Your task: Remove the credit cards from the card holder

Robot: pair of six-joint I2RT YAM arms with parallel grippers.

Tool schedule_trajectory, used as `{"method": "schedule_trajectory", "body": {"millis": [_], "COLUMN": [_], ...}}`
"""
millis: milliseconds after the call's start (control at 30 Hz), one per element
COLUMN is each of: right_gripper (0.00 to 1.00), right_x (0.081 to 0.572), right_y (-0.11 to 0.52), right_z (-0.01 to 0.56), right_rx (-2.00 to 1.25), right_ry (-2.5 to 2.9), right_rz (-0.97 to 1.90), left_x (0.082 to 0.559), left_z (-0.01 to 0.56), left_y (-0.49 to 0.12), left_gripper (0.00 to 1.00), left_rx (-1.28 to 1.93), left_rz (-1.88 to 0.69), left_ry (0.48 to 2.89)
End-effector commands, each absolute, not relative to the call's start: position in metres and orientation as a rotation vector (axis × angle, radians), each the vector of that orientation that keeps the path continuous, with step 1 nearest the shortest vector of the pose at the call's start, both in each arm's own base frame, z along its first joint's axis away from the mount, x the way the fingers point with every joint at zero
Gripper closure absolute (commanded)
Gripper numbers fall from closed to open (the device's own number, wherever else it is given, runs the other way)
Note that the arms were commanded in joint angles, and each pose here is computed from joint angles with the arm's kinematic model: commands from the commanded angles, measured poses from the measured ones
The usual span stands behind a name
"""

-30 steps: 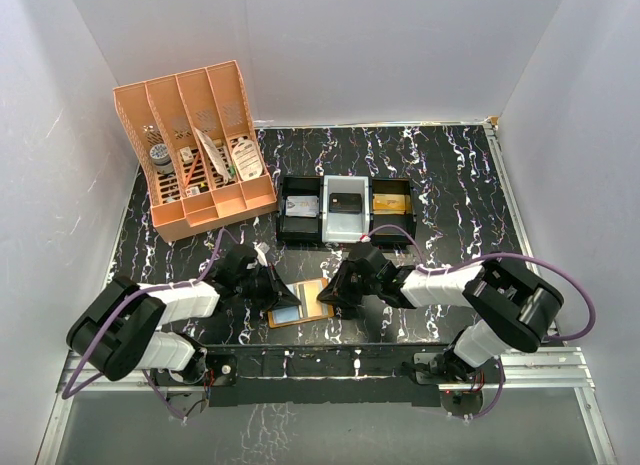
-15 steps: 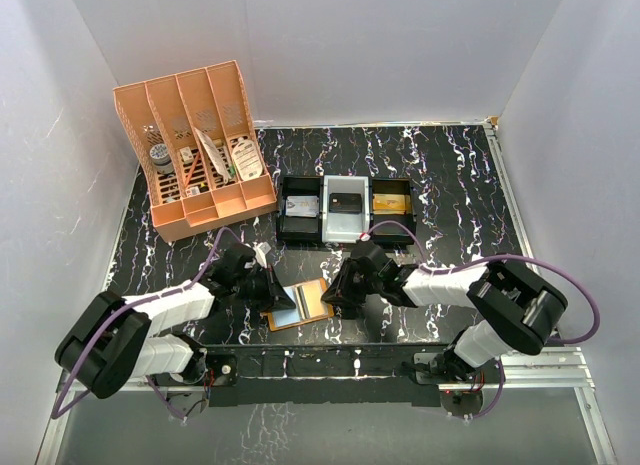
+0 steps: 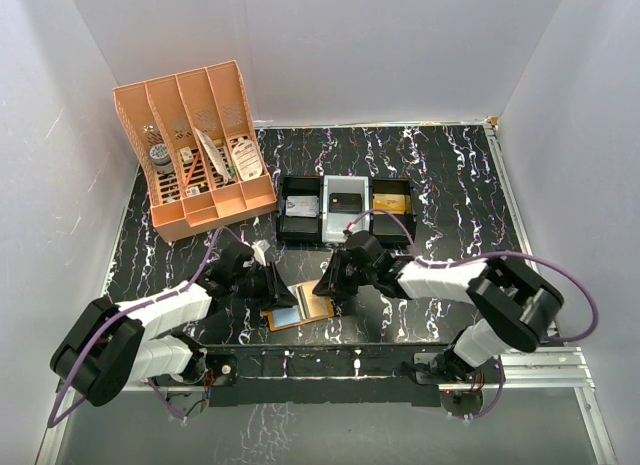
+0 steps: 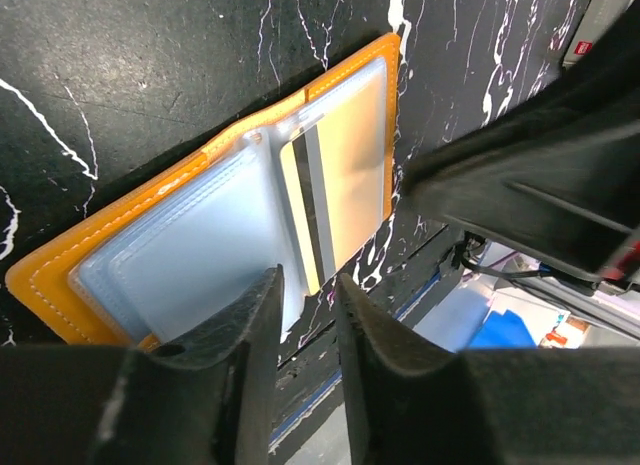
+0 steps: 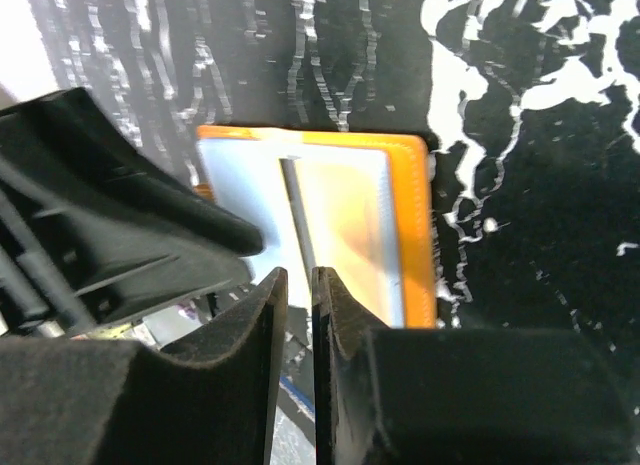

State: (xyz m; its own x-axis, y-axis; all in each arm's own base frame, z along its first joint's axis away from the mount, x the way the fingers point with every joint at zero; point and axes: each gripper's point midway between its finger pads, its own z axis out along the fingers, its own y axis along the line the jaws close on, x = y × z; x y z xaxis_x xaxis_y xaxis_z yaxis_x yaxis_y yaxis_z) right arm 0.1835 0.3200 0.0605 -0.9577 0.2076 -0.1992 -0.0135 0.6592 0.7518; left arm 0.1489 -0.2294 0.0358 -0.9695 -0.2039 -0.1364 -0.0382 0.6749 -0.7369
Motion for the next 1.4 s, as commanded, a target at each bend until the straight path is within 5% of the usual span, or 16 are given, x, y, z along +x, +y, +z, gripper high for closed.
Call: {"method": "schedule_trajectory", "body": {"millis": [0,300,667,1367], "right_gripper": [0.86,0.86,0.81,0.81], "right_x": [0.186,0.174,0.204,0.186], "right_y": [0.324,0.315,0.328,0.32], "right_z": [0.037,0.013,0.087,0.031], "right_rx": [0.123,0.14,-0.091,0.007], "right_ry": [2.679,2.766,2.606,2.723], "right_rz": [1.132,1.087,1.059,1.059], "left_x": [0.159,0.155,0.163,0.167], "left_z": [0.054,0.039,0.042,0.036], "left_y": [-0.239,-0.233,-0.228,-0.235], "left_gripper": [0.69,0.56,0.57,0.67], "left_rx": [-0.158,-0.252,-0.274,-0.28], "left_rz": [-1.225,-1.194,-1.147,-1.14], "left_ry": [2.639,2.675,2.623,2.689]}}
